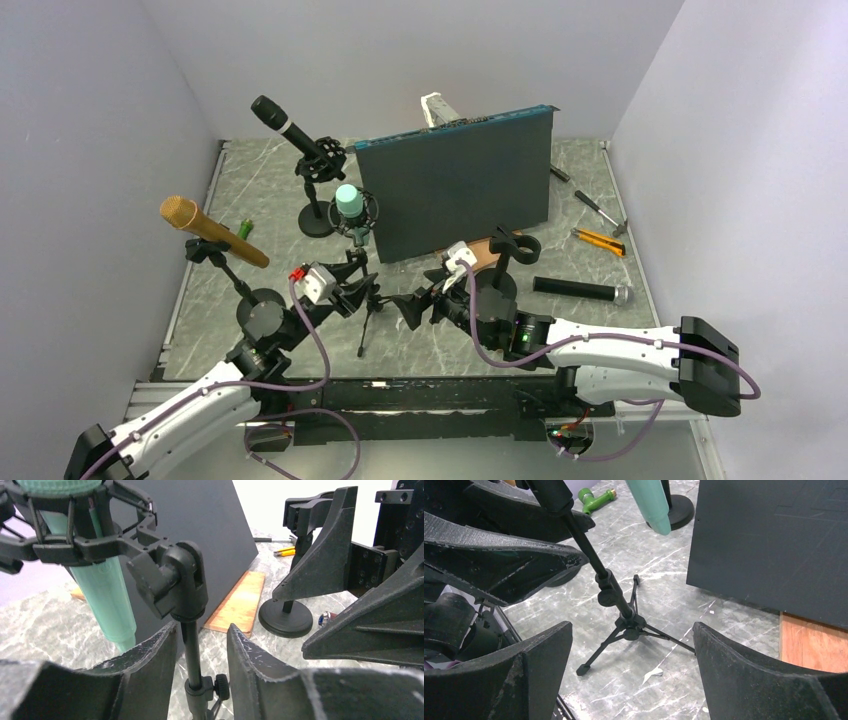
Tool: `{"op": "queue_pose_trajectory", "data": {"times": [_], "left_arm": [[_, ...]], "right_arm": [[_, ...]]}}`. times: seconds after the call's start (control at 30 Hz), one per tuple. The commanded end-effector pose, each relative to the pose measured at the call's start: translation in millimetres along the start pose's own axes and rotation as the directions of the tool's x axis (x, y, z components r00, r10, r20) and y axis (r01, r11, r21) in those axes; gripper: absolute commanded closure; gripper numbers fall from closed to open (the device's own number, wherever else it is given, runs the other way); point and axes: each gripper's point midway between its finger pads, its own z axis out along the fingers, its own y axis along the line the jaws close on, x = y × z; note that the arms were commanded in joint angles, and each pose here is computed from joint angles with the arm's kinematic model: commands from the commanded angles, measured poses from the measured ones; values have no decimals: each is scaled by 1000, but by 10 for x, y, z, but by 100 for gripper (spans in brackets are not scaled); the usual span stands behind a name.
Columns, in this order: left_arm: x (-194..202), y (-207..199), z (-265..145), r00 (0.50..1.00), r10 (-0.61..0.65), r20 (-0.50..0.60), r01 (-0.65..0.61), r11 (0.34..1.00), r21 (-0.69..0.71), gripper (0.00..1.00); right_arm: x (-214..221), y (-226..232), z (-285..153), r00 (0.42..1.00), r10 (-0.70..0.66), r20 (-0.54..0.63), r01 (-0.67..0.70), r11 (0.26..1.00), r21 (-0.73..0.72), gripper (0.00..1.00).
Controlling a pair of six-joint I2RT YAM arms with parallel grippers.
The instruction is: Remove the microphone from the stand
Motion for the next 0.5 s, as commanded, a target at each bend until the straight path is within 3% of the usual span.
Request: {"op": "queue_pose_trajectory", "data": {"times": [0.0, 0.33, 0.47], "left_arm": [[7, 51, -15, 998, -56, -23, 55, 997, -46, 53], [-198, 3, -58, 993, -114, -35, 113, 993, -34, 42], [-396, -12, -111, 979, -179, -97, 175, 983, -53, 41]], "right_arm": [[-133, 50, 22, 999, 25, 29, -25, 1000, -10, 9], [-128, 67, 20, 999, 31, 17, -31, 999, -12, 8], [-131, 133, 75, 999, 47, -26, -47, 999, -14, 7]]}}
